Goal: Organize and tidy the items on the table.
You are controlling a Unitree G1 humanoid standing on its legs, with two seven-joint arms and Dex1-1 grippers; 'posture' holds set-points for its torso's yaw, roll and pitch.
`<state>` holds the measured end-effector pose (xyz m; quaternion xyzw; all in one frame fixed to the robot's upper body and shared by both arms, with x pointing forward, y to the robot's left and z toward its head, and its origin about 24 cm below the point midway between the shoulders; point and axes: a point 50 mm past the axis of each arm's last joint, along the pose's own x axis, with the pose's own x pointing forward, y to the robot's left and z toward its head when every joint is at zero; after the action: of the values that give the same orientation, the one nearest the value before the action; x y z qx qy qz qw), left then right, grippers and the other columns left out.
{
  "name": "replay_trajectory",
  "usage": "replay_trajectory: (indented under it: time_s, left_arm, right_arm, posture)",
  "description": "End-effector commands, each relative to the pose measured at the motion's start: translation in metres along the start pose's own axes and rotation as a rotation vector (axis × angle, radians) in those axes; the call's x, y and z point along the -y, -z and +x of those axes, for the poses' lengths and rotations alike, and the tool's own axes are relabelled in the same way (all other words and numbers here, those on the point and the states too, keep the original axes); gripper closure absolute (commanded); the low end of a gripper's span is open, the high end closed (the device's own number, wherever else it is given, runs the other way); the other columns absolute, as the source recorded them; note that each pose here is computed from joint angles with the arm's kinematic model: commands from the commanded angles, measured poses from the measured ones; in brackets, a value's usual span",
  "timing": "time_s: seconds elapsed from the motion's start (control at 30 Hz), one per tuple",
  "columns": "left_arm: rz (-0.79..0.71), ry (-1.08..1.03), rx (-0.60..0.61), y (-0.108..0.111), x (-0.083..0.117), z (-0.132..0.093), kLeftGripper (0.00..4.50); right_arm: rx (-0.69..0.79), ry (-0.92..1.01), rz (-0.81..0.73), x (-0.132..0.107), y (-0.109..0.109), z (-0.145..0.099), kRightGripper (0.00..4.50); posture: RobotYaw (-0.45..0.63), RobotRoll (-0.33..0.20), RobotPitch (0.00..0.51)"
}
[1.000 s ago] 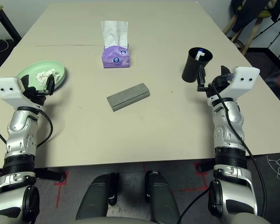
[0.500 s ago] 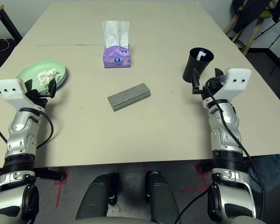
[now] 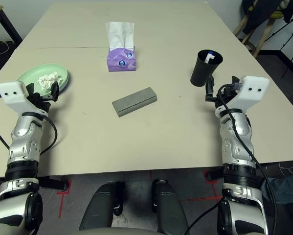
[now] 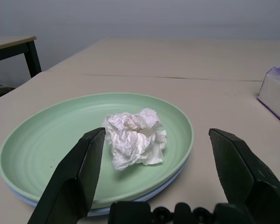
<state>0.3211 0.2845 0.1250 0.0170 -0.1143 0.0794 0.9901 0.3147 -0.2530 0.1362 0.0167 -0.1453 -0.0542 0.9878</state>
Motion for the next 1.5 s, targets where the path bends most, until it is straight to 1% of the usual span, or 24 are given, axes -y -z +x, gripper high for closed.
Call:
replay_trajectory:
  time_s: [0.03,0.2,0.37,0.53,0.63,0.77,0.83,0.97,1.13,1.5]
  left_arm:
    - [0.006,0.008,0.0,0.001,0.004,0.001,0.0]
    - [0.003,0.014,0.003,0.0,0.005,0.002,0.0]
    - [0.009,0.014,0.006,0.0,0.002,0.001,0.0]
    - [0.02,0.04,-0.006,0.0,-0.003,-0.001,0.0]
    - [0.025,0.043,-0.008,0.0,-0.006,-0.002,0.0]
    - [0.027,0.051,-0.008,-0.001,-0.009,-0.003,0.0]
    - [0.025,0.053,-0.006,-0.002,-0.009,-0.003,0.0]
    - [0.026,0.054,-0.006,-0.002,-0.01,-0.004,0.0]
    - [0.033,0.041,-0.005,-0.003,-0.012,-0.004,0.0]
    - [0.04,0.037,-0.004,-0.004,-0.012,-0.003,0.0]
  right_arm:
    - [-0.012,-0.014,0.002,-0.007,0.002,-0.001,0.04]
    - [-0.016,-0.023,0.0,-0.013,0.004,0.002,0.04]
    - [-0.017,-0.027,-0.006,-0.009,0.003,0.006,0.04]
    - [-0.033,-0.107,0.024,-0.004,0.001,0.008,0.04]
    - [-0.038,-0.125,-0.003,0.0,0.001,0.009,0.04]
    - [-0.028,-0.102,-0.009,0.005,-0.001,0.01,0.04]
    - [-0.019,-0.046,0.026,0.008,0.0,0.011,0.04]
    - [-0.03,-0.091,0.017,0.002,0.005,0.008,0.04]
    - [-0.028,-0.064,0.009,0.008,0.002,0.012,0.04]
    - [-0.036,-0.067,0.014,0.003,0.004,0.008,0.04]
  posture:
    - [0.03,0.0,0.12]
    - [0.04,0.0,0.114]
    - [0.05,0.0,0.117]
    - [0.05,0.0,0.116]
    - [0.06,0.0,0.117]
    - [0.06,0.0,0.123]
    - [0.06,0.0,0.127]
    - [0.07,0.0,0.134]
    - [0.07,0.0,0.133]
    - [0.06,0.0,0.132]
